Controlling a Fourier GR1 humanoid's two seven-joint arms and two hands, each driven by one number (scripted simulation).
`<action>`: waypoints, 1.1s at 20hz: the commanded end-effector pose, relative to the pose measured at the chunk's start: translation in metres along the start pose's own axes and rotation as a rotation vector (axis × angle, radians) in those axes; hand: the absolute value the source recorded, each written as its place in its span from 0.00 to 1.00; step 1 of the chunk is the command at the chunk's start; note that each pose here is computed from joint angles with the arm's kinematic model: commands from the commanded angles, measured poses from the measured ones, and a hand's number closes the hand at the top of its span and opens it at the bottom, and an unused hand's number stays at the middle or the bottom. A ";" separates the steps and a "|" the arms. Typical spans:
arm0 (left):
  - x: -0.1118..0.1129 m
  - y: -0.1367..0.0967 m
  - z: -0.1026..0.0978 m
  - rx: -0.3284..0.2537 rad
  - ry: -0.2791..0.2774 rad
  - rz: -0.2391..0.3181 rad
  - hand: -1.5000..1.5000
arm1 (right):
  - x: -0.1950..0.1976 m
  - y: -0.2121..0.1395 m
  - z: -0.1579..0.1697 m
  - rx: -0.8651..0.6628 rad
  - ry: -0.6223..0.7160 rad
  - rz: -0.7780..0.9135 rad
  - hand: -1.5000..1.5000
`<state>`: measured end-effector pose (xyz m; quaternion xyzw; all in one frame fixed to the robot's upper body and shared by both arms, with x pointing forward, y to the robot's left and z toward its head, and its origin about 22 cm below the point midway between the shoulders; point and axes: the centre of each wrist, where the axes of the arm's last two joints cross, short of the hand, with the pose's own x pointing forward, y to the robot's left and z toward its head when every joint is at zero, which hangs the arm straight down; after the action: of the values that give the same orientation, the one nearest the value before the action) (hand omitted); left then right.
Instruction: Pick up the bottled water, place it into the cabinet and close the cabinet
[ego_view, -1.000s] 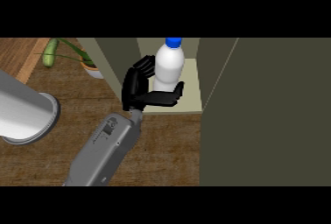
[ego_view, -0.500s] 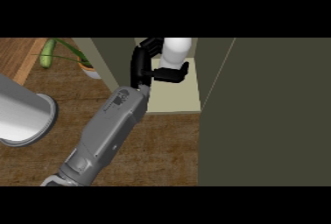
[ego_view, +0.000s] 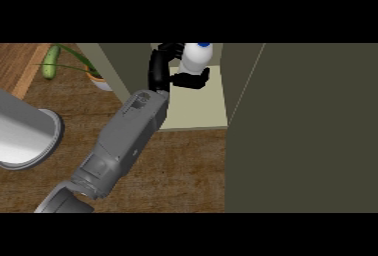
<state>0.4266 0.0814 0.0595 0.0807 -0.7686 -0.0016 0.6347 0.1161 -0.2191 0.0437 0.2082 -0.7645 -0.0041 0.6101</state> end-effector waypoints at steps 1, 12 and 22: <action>-0.016 0.006 0.000 0.058 0.036 -0.067 1.00 | 0.007 0.001 0.006 0.004 0.002 0.004 0.00; -0.027 0.042 -0.013 0.172 0.019 -0.336 1.00 | -0.003 -0.006 -0.002 0.012 -0.011 0.015 0.00; -0.042 0.064 -0.010 0.219 0.055 -0.394 0.00 | -0.001 -0.006 0.009 0.040 0.000 -0.007 0.00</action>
<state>0.4326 0.1101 0.0311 0.2567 -0.7275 -0.0306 0.6356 0.1179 -0.2211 0.0370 0.2213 -0.7638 0.0051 0.6063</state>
